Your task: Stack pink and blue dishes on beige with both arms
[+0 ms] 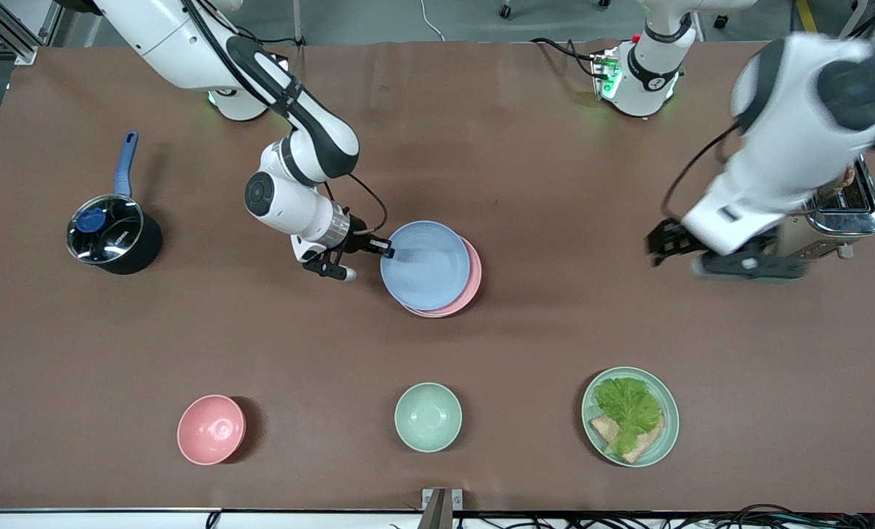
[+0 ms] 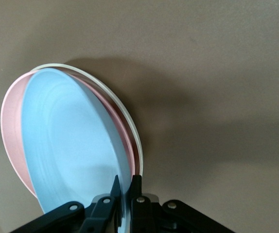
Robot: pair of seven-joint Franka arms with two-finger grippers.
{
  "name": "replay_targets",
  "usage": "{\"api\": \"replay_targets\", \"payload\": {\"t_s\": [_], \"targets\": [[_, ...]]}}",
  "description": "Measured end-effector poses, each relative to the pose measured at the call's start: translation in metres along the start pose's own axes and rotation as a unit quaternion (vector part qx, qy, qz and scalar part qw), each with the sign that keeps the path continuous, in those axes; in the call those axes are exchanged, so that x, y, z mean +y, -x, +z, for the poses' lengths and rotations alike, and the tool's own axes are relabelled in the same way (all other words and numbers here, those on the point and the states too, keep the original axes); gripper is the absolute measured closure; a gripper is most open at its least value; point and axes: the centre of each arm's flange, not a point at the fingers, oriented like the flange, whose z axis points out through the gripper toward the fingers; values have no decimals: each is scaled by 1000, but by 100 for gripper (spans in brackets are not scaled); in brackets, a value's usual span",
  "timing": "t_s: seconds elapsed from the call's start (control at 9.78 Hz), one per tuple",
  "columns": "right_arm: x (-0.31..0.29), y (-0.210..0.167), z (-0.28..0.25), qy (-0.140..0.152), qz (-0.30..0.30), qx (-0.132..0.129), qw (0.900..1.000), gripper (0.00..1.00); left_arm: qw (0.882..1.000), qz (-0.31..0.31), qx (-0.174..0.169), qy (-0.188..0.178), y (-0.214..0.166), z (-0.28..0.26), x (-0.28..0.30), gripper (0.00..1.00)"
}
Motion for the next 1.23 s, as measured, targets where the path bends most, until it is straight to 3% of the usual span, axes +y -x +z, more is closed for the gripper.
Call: {"api": "replay_targets", "payload": {"t_s": [0.31,0.51,0.61,0.82,1.02,1.12,1.23], "targets": [[-12,-2,-13,-13,-8,18,1000,42,1000,-17,-21,-10,20,-78,-54,0],[-34,1,-63,-14,-29,19,999,12,999,-37,-17,3,40,-108,-74,0],[-40,-1,-106,1,-48,21,999,0,999,-44,-10,8,43,-116,-80,0],[-23,-15,-205,71,-77,56,993,0,999,-50,-8,9,45,-125,-86,0],[2,-34,-293,160,-84,81,980,0,997,-71,-13,25,58,-138,-113,0],[10,-47,-340,187,-73,94,975,0,997,-75,-12,26,65,-144,-121,0],[21,-63,-388,193,-60,113,973,0,997,-75,-11,27,69,-146,-121,0]]}}
